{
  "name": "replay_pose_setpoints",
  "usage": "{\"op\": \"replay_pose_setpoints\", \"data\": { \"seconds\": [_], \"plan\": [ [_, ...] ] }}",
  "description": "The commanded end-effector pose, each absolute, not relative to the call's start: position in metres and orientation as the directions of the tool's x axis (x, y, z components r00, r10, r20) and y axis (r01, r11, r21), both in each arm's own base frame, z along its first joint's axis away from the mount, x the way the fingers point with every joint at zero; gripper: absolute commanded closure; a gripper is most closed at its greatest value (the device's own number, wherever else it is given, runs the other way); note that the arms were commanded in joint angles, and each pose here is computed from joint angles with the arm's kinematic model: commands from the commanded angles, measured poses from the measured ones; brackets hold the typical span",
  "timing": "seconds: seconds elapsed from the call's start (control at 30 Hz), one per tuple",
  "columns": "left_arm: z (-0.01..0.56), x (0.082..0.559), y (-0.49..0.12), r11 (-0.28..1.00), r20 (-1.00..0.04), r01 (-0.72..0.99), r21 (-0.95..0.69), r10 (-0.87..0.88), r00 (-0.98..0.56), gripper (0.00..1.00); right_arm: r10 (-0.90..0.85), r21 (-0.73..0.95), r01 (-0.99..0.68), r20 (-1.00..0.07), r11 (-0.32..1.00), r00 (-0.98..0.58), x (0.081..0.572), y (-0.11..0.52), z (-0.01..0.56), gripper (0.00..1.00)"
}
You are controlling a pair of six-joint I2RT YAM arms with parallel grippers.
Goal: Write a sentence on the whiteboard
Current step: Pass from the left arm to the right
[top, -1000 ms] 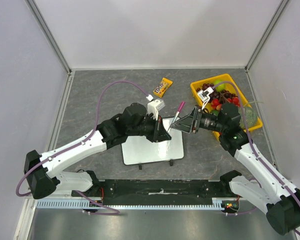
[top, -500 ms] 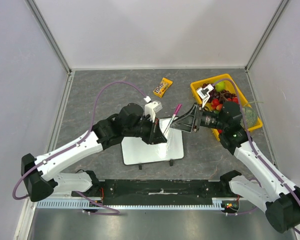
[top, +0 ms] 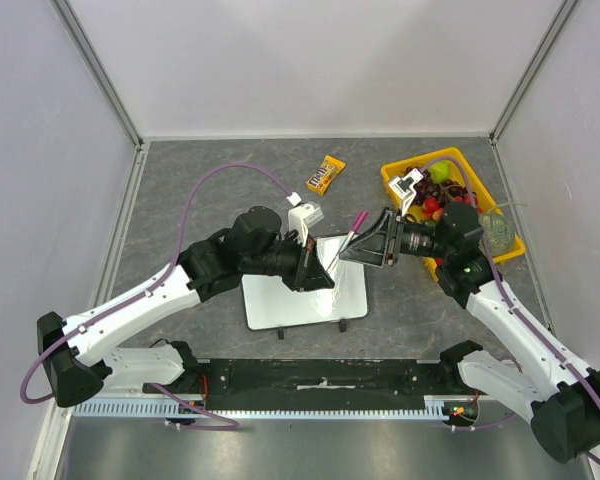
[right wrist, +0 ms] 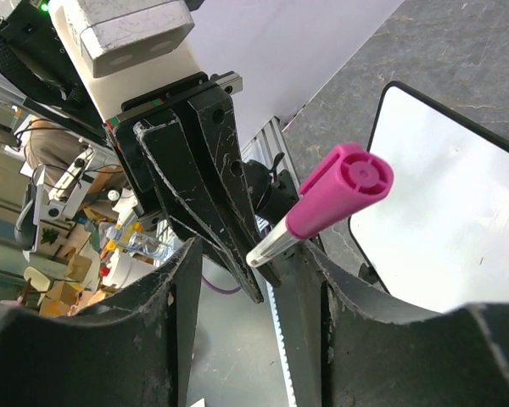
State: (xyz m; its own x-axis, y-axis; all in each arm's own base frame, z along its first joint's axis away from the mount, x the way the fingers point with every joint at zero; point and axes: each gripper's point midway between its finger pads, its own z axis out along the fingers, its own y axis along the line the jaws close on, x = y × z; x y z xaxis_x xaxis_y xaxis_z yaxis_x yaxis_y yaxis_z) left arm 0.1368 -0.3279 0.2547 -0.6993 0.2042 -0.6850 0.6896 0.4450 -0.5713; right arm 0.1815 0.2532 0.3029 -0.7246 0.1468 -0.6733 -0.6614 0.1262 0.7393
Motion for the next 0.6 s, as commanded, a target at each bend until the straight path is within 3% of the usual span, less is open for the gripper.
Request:
{"op": "replay_pose_setpoints", "data": {
  "seconds": [0.0, 0.3, 0.57],
  "plan": [
    [0.2745, 0.1308, -0.332, 0.359, -0.734, 0.745, -0.562, 0.199, -0.649, 0.98, 0.124, 0.72, -0.689, -0.694, 0.084, -0.71, 0.1743, 0.2579, 0.3095, 0.48],
    [0.273, 0.1249, -0.3338, 0.342, -0.726, 0.745, -0.573, 0.21, -0.655, 0.98, 0.109, 0.728, -0.683, -0.685, 0.066, -0.72, 0.1702, 0.2656, 0.3069, 0.6],
    [0.2691, 0.1225, -0.331, 0.346, -0.721, 0.744, -0.572, 0.22, -0.657, 0.98, 0.127, 0.75, -0.655, -0.662, 0.096, -0.739, 0.1747, 0.2663, 0.3005, 0.88]
  ]
}}
